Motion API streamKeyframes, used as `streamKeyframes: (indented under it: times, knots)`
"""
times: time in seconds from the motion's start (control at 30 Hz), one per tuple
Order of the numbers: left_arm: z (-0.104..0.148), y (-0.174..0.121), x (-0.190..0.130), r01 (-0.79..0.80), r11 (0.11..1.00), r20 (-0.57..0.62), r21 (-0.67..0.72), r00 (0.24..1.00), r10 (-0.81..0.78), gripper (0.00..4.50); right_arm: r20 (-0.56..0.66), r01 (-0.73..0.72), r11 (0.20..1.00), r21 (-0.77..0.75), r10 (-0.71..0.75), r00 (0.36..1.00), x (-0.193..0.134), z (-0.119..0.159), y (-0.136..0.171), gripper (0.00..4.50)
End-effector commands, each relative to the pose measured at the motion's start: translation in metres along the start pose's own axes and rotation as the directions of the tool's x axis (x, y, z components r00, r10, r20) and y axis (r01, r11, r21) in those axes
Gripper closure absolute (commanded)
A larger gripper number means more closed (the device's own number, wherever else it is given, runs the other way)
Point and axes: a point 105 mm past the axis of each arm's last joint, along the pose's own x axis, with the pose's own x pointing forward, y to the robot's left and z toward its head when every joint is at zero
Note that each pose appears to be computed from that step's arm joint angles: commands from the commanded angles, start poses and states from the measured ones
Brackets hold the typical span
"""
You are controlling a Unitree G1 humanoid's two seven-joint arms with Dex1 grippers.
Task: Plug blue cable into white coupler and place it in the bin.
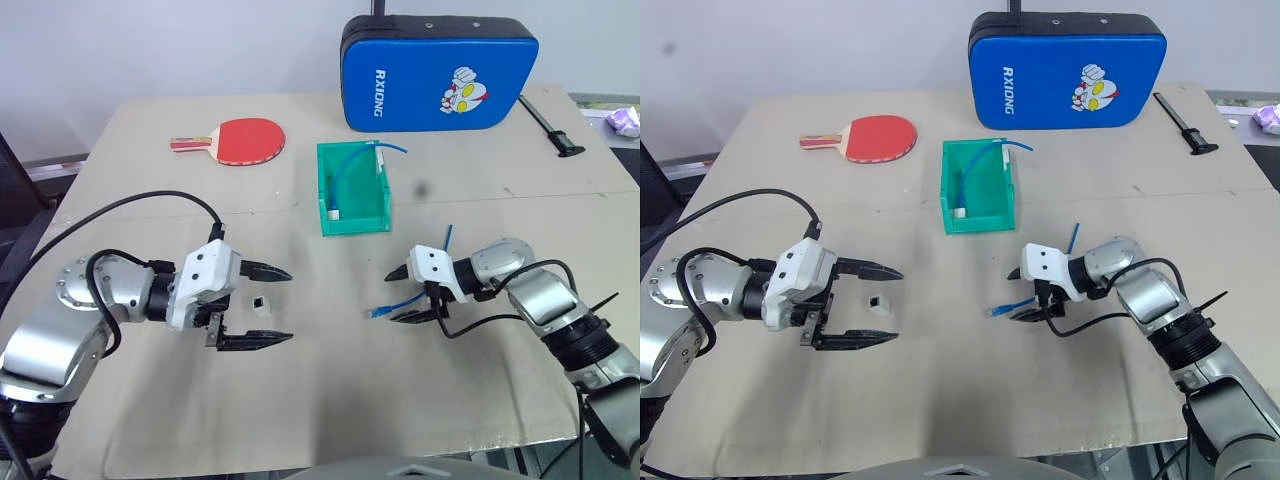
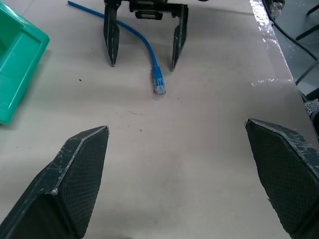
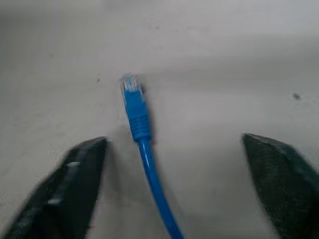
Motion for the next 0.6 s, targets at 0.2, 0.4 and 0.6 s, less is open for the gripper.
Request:
streamKeyframes:
  times: [0.2,0.4,0.6]
  knots:
    - [-0.001,0.001,-0.005,-0.022,0.999,-0.005,0.03,1.0,0.022,0.0,0.032,-0.043,0.997,-0.062,0.045,0.998,0.01,0.014,0.005,4.25]
    - [-0.006,0.004,-0.007,-0.032,0.999,-0.011,0.03,0.999,0.032,0.0,0.051,-0.02,0.998,-0.061,0.023,0.998,0.012,0.02,-0.005,4.4]
    - [-0.007,0.017,-0.007,-0.031,0.998,-0.019,0.057,0.999,0.032,0.0,0.079,0.052,0.997,-0.059,-0.047,0.996,0.021,0.032,-0.043,4.4]
